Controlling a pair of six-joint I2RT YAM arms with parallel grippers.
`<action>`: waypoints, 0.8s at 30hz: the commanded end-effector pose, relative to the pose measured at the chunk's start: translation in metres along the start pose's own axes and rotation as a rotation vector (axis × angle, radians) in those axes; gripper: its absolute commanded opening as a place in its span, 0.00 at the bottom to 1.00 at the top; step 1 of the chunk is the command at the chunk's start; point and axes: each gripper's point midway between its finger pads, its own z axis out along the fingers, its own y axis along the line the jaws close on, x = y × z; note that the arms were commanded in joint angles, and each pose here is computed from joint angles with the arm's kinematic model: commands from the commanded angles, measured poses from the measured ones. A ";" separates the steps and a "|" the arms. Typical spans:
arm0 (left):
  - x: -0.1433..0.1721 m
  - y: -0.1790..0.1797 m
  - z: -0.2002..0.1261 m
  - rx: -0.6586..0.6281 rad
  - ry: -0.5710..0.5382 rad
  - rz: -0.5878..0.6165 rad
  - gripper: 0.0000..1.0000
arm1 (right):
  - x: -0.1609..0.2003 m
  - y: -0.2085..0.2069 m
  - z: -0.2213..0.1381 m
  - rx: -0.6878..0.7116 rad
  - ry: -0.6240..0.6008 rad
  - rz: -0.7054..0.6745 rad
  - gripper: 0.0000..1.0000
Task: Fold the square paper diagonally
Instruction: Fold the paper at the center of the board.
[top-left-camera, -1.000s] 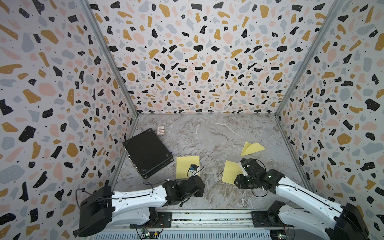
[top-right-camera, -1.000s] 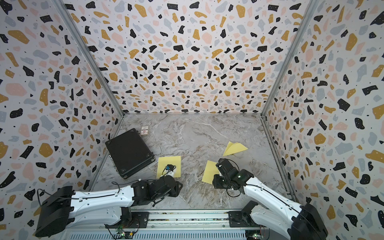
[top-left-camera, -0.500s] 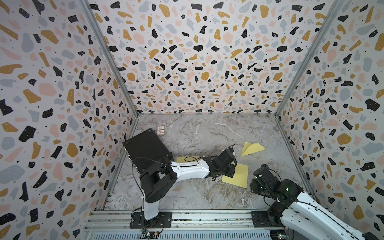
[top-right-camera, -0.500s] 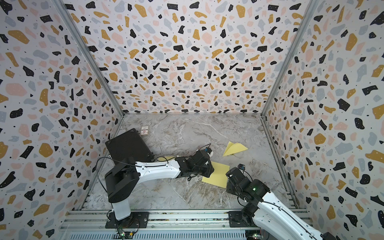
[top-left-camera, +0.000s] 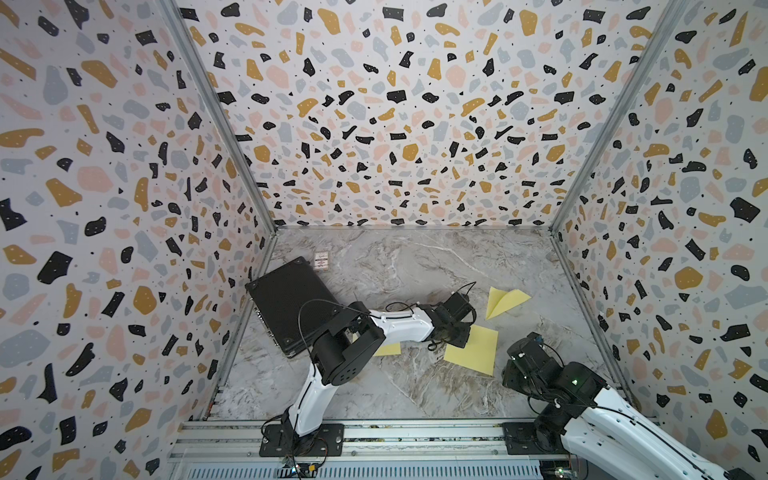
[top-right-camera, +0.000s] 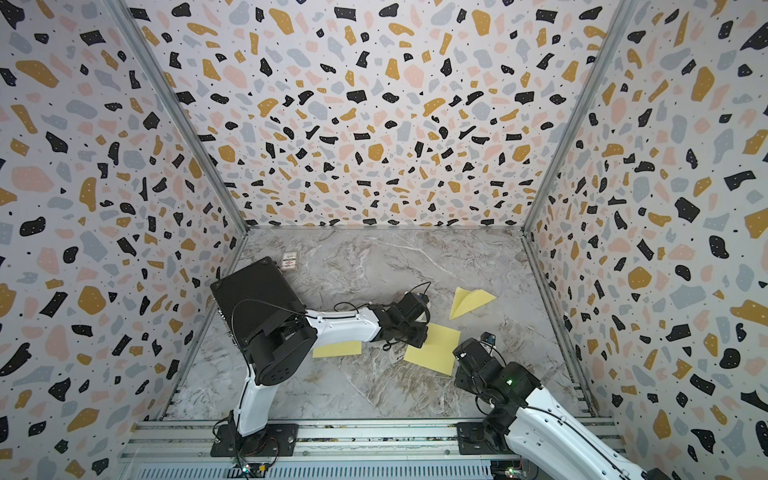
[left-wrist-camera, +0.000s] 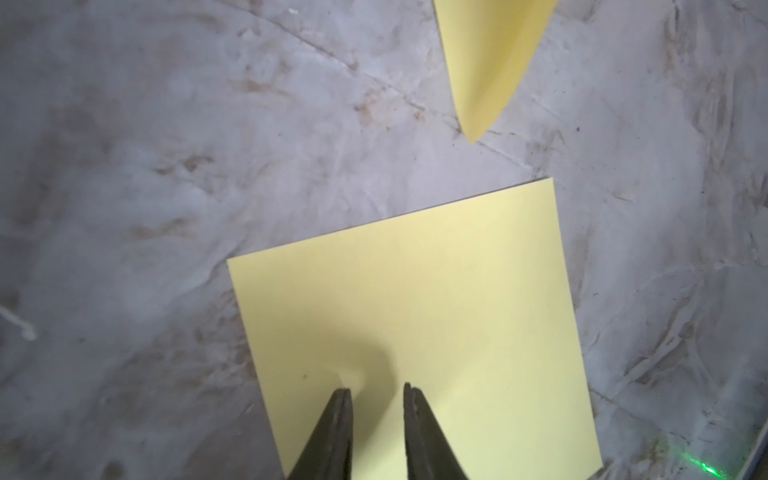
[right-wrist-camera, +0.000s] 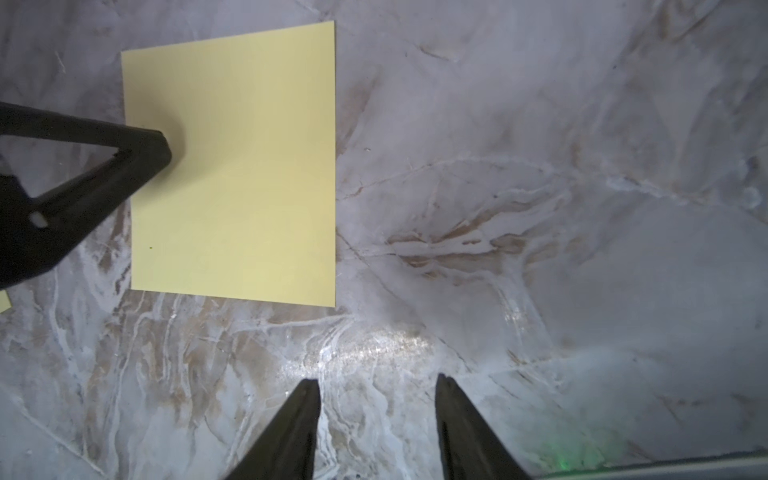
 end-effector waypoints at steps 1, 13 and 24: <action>0.028 0.019 0.009 -0.056 0.071 -0.035 0.19 | 0.003 0.002 0.003 0.010 0.024 0.017 0.51; 0.104 0.073 -0.011 -0.221 0.122 -0.312 0.00 | -0.003 0.008 0.004 0.008 0.018 0.050 0.52; 0.138 0.089 -0.055 -0.224 -0.006 -0.606 0.00 | 0.013 0.064 0.018 -0.242 0.144 0.067 0.51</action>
